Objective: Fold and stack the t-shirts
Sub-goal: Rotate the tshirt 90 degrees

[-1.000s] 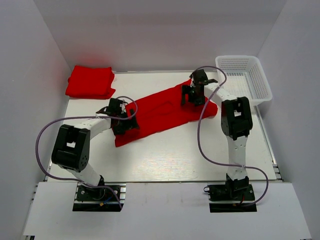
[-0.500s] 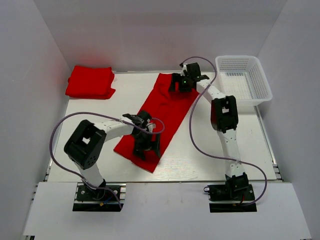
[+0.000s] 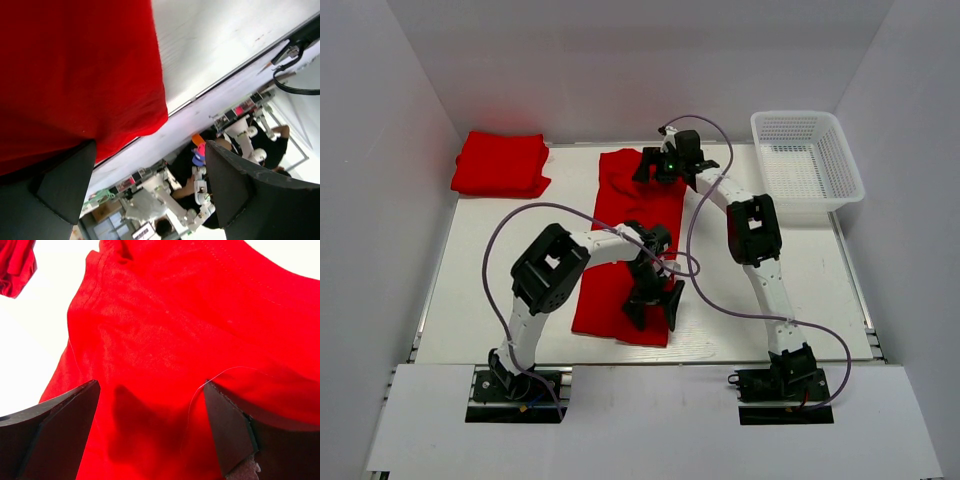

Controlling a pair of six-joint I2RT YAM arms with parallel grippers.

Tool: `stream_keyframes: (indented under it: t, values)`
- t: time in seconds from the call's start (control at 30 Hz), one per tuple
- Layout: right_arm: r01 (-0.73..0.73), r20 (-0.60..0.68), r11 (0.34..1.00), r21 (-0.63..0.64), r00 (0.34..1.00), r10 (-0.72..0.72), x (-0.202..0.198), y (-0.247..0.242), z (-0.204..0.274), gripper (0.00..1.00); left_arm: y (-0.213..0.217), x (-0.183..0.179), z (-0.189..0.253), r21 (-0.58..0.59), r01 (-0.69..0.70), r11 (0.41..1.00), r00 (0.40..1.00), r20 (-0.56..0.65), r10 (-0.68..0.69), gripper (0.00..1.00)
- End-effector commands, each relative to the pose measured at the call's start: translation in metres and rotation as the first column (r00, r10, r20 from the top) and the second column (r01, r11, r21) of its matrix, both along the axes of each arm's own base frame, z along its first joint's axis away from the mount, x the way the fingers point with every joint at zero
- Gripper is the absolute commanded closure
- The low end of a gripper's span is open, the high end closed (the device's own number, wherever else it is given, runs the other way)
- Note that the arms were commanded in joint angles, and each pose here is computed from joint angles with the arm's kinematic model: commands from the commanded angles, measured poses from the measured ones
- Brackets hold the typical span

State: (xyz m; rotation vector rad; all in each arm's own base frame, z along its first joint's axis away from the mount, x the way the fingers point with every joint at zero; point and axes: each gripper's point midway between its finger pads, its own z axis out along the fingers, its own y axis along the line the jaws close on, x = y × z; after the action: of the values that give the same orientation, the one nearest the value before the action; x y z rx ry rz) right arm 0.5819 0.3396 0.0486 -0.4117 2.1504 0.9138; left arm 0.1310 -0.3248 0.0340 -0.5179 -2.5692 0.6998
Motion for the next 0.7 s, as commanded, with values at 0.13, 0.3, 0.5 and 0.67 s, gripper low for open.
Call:
stream_keyframes:
  t: [0.13, 0.3, 0.5, 0.67]
  values:
    - [0.066, 0.011, 0.998, 0.001, 0.998, -0.066, 0.017, -0.013, -0.008, 0.10, -0.041, 0.043, 0.012, -0.113, 0.064, 0.992, 0.984, 0.175, -0.044, 0.00]
    - [0.070, 0.099, 0.996, -0.046, 0.993, -0.065, 0.020, -0.022, 0.029, 0.10, -0.051, 0.075, 0.047, -0.143, 0.098, 0.985, 0.943, 0.331, -0.046, 0.00]
    - [0.127, 0.241, 0.988, -0.090, 0.965, -0.102, 0.021, -0.042, 0.108, 0.10, -0.019, 0.075, 0.086, -0.107, 0.051, 0.993, 0.894, 0.448, 0.003, 0.00]
    - [0.206, 0.283, 0.969, -0.134, 0.945, -0.162, 0.002, -0.066, 0.169, 0.10, 0.052, 0.057, 0.070, 0.080, -0.096, 0.992, 0.864, 0.502, 0.043, 0.00]
